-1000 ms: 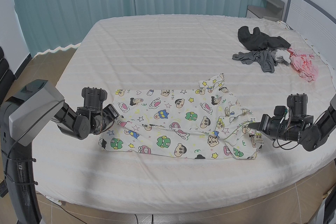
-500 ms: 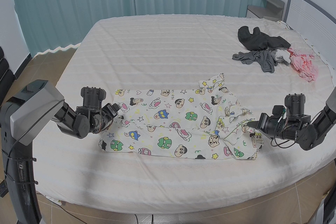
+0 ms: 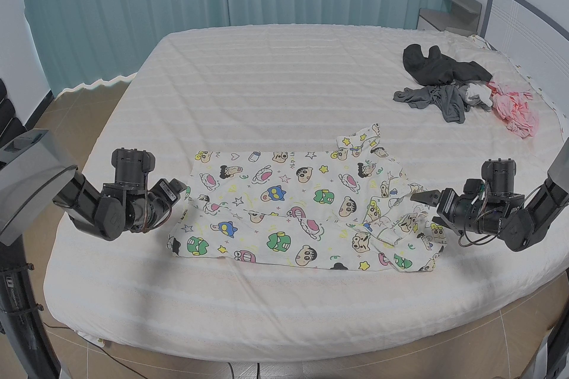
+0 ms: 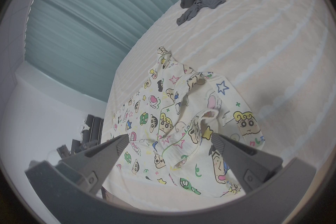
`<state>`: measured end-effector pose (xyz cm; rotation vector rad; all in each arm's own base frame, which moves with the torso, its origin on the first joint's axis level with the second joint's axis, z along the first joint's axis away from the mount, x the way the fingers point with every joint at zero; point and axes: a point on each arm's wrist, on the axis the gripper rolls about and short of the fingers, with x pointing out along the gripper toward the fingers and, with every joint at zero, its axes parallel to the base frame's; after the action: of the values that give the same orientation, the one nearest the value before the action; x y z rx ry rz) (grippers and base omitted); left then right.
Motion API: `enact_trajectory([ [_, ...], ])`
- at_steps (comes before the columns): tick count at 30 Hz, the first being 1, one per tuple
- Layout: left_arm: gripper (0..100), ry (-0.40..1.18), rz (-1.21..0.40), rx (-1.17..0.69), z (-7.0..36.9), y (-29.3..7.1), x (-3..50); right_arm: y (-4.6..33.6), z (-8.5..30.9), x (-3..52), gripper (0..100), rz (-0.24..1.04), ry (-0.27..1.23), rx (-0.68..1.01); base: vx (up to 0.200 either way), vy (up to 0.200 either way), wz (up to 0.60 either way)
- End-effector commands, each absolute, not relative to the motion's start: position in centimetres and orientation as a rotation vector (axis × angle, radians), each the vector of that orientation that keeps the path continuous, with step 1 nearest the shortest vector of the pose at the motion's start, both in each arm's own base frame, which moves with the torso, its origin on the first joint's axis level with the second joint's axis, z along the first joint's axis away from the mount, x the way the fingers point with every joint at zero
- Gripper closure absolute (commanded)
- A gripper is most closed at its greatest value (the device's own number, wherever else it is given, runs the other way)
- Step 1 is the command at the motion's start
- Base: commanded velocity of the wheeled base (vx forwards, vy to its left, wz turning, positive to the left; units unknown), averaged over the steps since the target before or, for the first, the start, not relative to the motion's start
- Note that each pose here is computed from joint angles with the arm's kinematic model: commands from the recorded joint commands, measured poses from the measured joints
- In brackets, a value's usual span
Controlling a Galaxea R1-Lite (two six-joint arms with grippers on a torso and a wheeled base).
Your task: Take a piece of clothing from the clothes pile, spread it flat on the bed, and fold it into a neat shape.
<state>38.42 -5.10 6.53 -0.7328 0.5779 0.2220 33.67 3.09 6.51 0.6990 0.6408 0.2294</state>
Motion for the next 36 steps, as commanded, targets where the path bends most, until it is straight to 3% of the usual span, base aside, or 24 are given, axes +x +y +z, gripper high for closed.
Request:
enact_trajectory([
  [1, 0, 0.623, 0.177, -0.819, 8.7, -4.3, 33.6, 2.6, 7.8, 32.8, 0, 0.182, 0.615, 0.793, 0.000, 0.000, 0.00],
  [6, 0, 0.702, 0.106, -0.934, 9.4, -4.1, 29.9, 4.1, 9.8, 31.4, 0, 0.165, 0.601, 0.936, 0.000, 0.000, 0.00],
  [9, 0, 0.795, 0.012, -1.103, 10.0, -4.1, 27.1, 7.2, 9.0, 30.9, 0, 0.124, 0.661, 1.051, 0.000, 0.000, 0.00],
  [15, 0, 0.877, 0.012, -1.137, 8.3, -4.1, 25.3, 8.5, 5.1, 32.0, 0, 0.020, 0.731, 1.023, 0.000, 0.000, 0.00],
  [23, 0, 0.868, -0.019, -1.145, 6.6, -4.1, 24.7, 8.5, 3.0, 33.2, 0, -0.039, 0.733, 1.009, 0.000, 0.000, 0.00],
  [36, 0, 0.872, -0.018, -1.145, 5.9, -4.0, 24.3, 8.7, 1.3, 34.1, 0, -0.016, 0.672, 0.998, 0.000, 0.000, 0.00],
])
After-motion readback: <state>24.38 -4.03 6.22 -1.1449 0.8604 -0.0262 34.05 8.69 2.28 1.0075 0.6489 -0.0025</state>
